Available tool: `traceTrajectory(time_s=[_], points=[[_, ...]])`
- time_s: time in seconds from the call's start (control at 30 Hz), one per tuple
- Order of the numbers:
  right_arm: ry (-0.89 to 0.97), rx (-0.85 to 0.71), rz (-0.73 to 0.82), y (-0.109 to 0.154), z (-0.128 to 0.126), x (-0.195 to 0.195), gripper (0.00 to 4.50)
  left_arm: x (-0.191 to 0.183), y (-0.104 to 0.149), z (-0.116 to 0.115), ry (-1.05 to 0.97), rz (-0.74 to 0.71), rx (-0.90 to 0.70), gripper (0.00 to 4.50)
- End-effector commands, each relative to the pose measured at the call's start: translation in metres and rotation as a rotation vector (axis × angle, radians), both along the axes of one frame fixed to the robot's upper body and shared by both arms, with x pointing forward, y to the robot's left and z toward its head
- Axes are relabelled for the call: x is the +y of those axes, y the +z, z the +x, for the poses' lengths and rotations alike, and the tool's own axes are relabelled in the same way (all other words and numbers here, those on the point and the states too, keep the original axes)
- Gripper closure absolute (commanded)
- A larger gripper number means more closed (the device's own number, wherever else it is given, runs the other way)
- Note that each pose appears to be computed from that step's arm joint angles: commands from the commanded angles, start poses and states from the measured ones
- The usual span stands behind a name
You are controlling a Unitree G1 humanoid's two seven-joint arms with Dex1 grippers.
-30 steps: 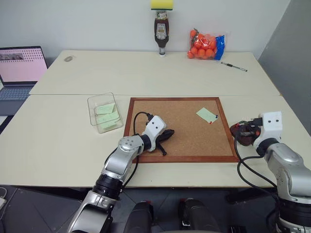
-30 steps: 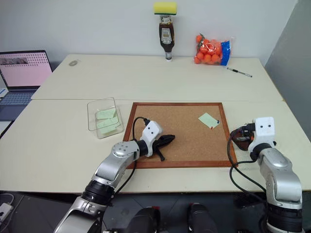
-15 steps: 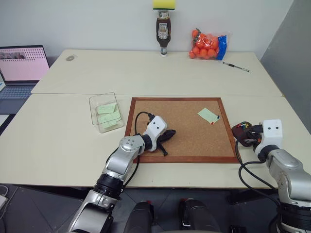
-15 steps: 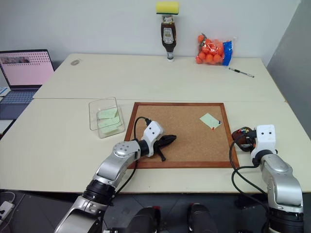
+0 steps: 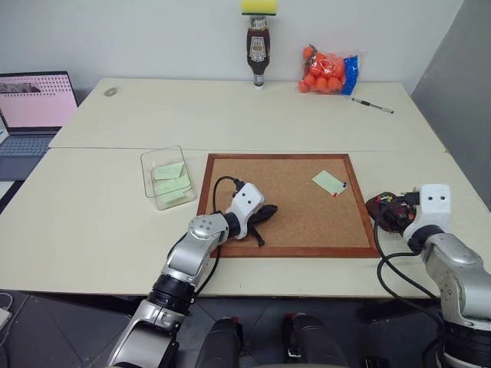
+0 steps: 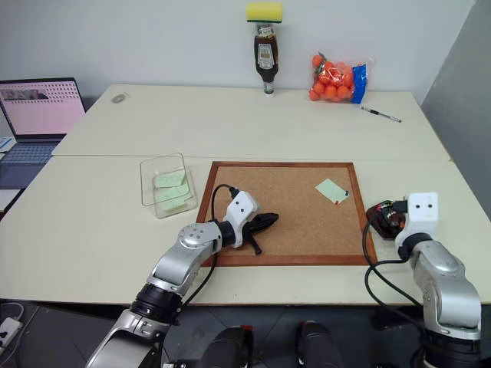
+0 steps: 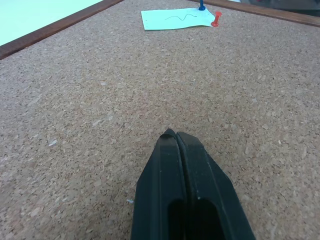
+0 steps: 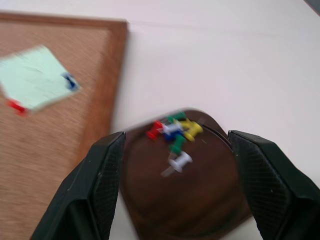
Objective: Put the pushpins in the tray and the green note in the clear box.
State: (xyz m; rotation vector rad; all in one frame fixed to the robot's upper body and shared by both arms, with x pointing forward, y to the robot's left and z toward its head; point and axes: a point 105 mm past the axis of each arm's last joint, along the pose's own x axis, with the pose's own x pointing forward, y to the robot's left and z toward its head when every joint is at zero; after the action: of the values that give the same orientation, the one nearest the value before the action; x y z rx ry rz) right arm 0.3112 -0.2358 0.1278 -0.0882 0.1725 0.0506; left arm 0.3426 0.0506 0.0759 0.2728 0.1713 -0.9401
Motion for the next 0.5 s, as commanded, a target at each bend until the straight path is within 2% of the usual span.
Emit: traceTrajectory(time_s=[0.03, 0.33, 0.5], points=[[0.076, -0.095, 0.017, 0.022, 0.017, 0.032, 1.13, 0.001, -0.011, -0.002, 0.006, 0.029, 0.035, 4.5], [0.062, -0.053, 0.001, 0.008, 0.061, 0.038, 1.13, 0.001, -0.009, -0.001, 0.012, 0.031, 0.031, 4.5], [0.077, -0.043, -0.01, 0.003, 0.071, 0.041, 1.13, 0.002, -0.01, -0.002, 0.015, 0.03, 0.031, 4.5]])
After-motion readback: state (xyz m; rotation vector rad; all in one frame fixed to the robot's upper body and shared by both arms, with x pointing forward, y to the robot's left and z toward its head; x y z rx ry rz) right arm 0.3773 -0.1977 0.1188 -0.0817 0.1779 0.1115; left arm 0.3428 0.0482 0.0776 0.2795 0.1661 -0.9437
